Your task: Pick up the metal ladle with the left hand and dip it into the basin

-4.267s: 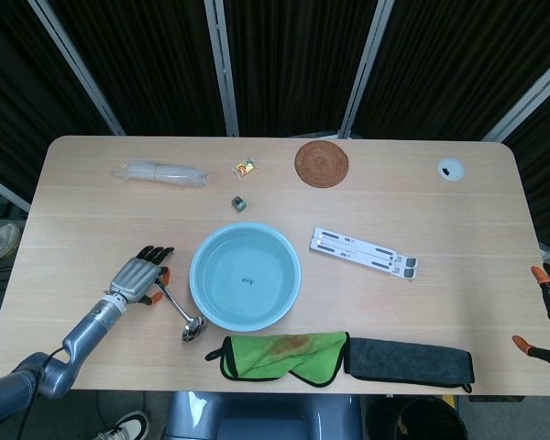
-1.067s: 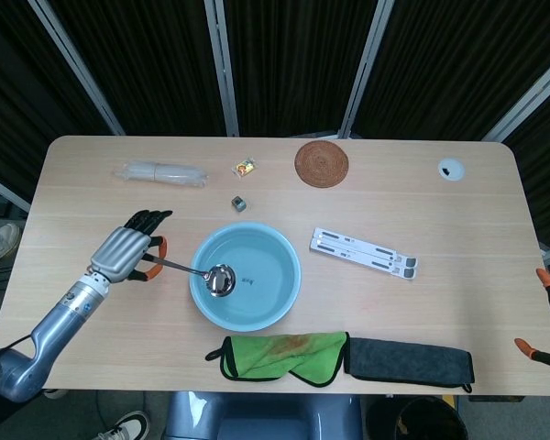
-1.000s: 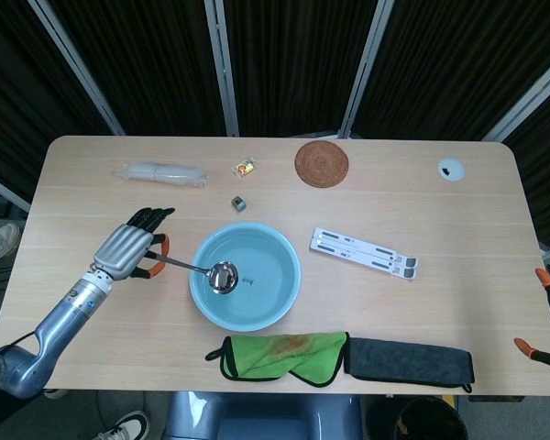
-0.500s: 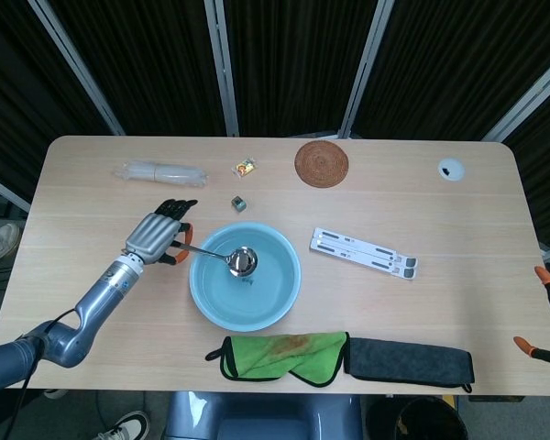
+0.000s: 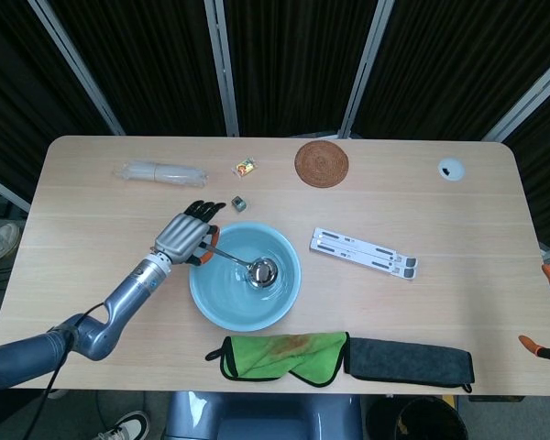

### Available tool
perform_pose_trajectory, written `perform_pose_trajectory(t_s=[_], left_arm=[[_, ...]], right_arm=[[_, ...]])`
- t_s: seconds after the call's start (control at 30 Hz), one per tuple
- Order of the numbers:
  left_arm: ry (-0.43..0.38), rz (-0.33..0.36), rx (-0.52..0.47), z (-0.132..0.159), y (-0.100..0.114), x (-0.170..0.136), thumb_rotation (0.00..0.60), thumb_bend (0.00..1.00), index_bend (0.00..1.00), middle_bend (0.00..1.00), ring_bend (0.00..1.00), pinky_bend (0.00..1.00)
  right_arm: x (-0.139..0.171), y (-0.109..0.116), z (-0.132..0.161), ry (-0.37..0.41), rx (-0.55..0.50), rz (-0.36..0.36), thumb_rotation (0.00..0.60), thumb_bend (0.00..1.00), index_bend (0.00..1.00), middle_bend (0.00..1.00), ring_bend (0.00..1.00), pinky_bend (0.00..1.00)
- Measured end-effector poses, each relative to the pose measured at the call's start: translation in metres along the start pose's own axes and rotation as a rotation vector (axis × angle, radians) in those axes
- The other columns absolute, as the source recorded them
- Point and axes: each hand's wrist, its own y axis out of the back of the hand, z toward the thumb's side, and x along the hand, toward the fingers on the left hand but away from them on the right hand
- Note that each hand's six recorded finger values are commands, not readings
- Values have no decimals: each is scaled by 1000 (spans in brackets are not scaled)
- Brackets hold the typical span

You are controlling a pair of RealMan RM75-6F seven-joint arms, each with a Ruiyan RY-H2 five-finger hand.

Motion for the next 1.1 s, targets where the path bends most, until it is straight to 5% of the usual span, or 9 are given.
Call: perform_pose_trajectory(t_s=[0.5,1.1], left_arm=[[-8,-53,24,8,-17,-1,600,477,615,0,0,0],[-28,-26,15,15,-6,-15,600,478,618,0,0,0]], right_arm=[[5,4,1,12,-10,-15,600,0,0,0,0,0],[5,2,0,10,-9,-7,600,0,0,0,0,0]])
